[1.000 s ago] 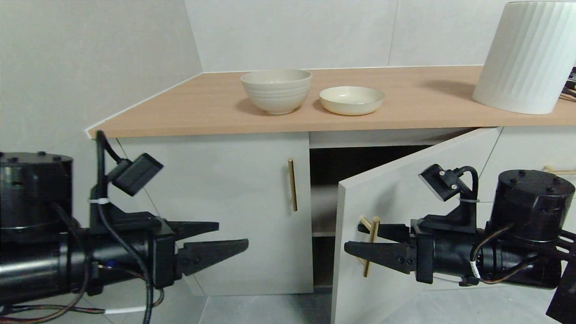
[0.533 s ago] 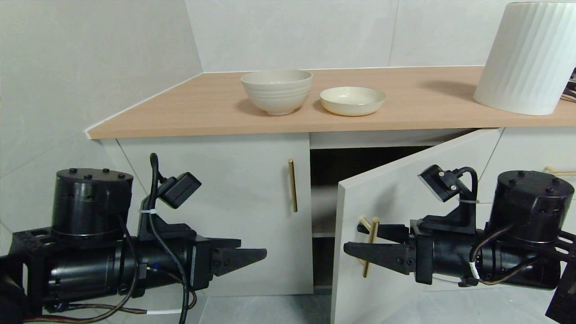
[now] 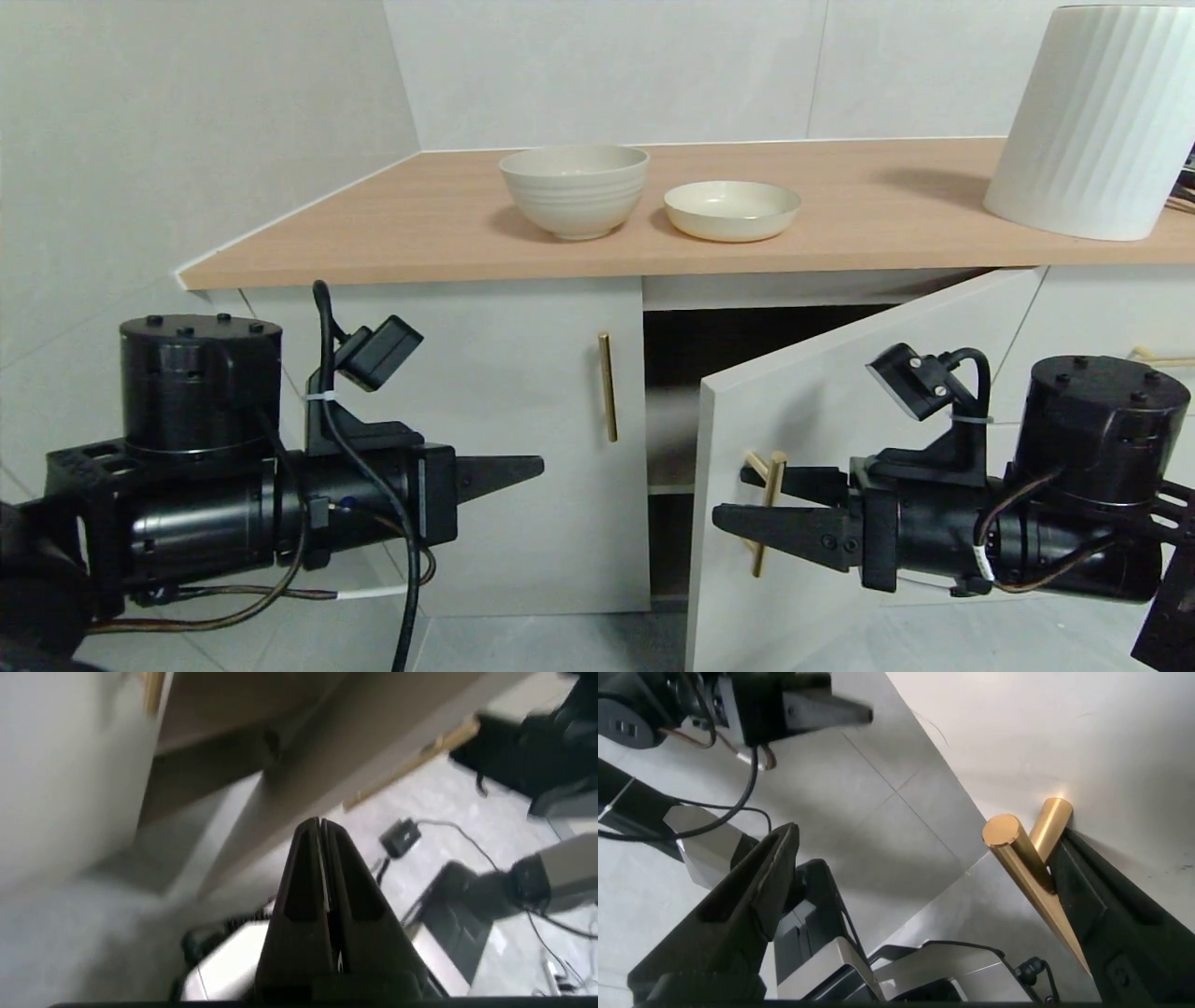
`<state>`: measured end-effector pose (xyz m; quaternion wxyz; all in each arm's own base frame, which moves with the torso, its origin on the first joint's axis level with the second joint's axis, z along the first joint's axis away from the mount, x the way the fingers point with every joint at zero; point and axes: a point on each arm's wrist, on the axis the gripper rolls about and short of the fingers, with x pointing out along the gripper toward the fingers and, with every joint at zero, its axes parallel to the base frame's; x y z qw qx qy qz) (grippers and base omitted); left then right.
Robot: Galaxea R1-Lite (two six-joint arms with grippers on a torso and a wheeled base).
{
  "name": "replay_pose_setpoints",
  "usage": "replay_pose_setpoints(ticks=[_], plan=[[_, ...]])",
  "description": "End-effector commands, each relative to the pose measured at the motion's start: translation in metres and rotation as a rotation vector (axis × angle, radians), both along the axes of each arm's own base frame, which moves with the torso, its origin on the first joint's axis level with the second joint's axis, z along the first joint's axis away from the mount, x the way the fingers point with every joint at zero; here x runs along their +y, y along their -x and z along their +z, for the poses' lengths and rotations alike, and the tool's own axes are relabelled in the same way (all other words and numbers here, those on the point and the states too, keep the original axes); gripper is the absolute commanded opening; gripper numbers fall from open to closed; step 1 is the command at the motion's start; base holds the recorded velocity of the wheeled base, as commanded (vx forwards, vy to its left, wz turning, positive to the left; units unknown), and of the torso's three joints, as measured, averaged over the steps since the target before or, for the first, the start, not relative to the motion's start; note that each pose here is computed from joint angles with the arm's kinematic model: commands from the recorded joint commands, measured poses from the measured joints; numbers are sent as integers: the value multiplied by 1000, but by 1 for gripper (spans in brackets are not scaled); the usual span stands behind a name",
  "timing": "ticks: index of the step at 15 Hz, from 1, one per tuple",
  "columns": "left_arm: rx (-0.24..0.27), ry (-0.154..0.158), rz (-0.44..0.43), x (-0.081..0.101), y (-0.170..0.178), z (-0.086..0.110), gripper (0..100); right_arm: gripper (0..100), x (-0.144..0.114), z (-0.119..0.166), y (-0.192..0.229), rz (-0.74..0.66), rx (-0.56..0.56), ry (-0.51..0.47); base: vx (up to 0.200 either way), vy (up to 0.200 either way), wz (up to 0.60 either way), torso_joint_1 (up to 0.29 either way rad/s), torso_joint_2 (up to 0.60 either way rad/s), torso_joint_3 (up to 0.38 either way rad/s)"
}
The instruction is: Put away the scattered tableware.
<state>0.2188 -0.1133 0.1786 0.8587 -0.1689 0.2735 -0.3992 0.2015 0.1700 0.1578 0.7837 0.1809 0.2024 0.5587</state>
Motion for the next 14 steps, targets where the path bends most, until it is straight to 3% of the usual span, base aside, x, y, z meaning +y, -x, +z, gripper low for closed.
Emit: replay_pose_setpoints(ticks=[1,3,7,10,11,14], plan=[[-16,-11,-22,-20,-32,-20,0,100,0,0,0,0,1,1,0,0,0,0,0,0],[-75,18,-49,-40,-54,-36,0,100,0,0,1,0,1,1,0,0,0,0,0,0],[-187,77,-136,-80,-58,-61,0,100,-2,2,1,-9,-8,-3,0,0,0,0,0,0],[-239,110,-191,-108,-55,-52,0,100,-3,3,2,-12,-9,-4,0,0,0,0,0,0],[-243,111,-198,-112,-55,-53,0,100,-3,2,2,-12,-7,-1,0,0,0,0,0,0],[-308,61,-162,-127,-56,-58,0,100,-5,-3,4,-11,-11,19,0,0,0,0,0,0]])
